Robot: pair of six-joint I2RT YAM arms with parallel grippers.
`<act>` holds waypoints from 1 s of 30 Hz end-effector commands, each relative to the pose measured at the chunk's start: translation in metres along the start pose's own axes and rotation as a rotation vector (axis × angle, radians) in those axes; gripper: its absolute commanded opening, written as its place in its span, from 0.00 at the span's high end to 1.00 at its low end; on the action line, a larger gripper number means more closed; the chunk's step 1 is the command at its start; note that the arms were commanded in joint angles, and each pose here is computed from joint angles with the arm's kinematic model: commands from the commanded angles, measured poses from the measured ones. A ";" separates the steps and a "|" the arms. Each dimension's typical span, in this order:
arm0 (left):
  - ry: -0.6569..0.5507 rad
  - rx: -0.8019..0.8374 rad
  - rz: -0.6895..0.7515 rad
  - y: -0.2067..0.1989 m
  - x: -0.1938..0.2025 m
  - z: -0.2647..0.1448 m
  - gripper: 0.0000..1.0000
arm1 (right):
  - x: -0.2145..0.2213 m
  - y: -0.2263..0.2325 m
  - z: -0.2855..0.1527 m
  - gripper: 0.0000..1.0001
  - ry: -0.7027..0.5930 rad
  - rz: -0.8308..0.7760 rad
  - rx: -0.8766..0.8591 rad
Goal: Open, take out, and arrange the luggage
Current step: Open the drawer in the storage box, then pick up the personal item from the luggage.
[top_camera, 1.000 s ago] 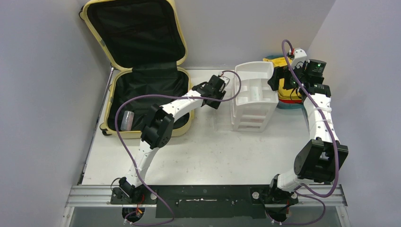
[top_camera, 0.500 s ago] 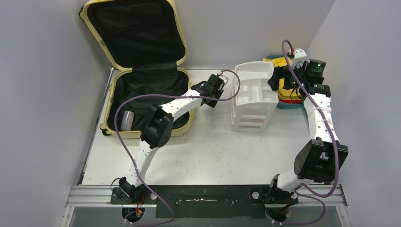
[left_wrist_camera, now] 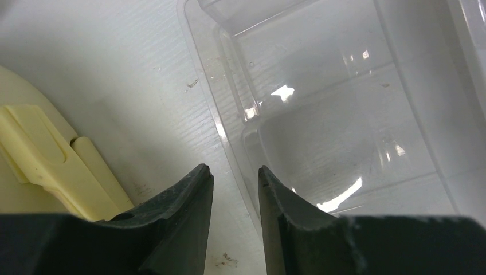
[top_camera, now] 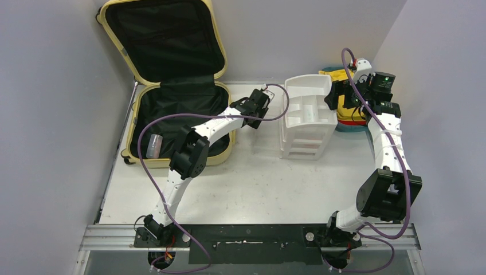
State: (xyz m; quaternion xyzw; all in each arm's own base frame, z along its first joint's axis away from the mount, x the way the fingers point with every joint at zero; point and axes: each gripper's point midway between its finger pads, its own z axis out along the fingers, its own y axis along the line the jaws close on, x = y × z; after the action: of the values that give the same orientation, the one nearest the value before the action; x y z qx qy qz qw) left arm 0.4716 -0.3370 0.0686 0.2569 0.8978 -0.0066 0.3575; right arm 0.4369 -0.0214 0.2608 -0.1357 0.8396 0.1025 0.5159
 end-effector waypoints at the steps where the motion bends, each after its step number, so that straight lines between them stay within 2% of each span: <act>1: -0.072 -0.022 -0.023 0.017 -0.031 -0.032 0.63 | -0.001 -0.004 -0.001 0.00 -0.007 -0.028 0.012; 6: -0.137 -0.008 -0.039 0.020 -0.055 -0.054 0.42 | -0.001 -0.003 -0.001 0.00 -0.008 -0.028 0.012; 14: -0.339 0.032 -0.056 0.032 -0.113 -0.125 0.19 | -0.001 -0.002 -0.001 0.00 -0.010 -0.028 0.007; 17: -0.413 0.021 -0.020 0.047 -0.132 -0.160 0.09 | -0.002 -0.002 -0.002 0.00 -0.012 -0.029 0.005; 19: -0.439 -0.012 -0.025 0.072 -0.140 -0.184 0.03 | -0.003 -0.001 -0.002 0.00 -0.014 -0.029 0.002; 22: -0.439 -0.076 -0.065 0.124 -0.132 -0.206 0.03 | -0.004 0.001 -0.004 0.00 -0.017 -0.030 -0.005; 25: -0.386 -0.135 -0.050 0.177 -0.103 -0.223 0.03 | -0.006 0.001 -0.006 0.00 -0.022 -0.034 -0.006; 28: -0.271 -0.179 0.003 0.220 -0.050 -0.235 0.03 | -0.007 0.003 -0.007 0.00 -0.025 -0.036 -0.011; 30: -0.169 -0.178 0.008 0.243 -0.002 -0.231 0.03 | -0.007 0.003 -0.007 0.00 -0.026 -0.037 -0.014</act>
State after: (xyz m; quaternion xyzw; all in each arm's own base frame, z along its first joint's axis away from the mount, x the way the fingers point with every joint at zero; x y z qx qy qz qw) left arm 0.4760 -0.1478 0.3213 0.1847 0.8278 0.0188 0.5294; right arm 0.4361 -0.0197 0.2602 -0.1393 0.8389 0.1070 0.5152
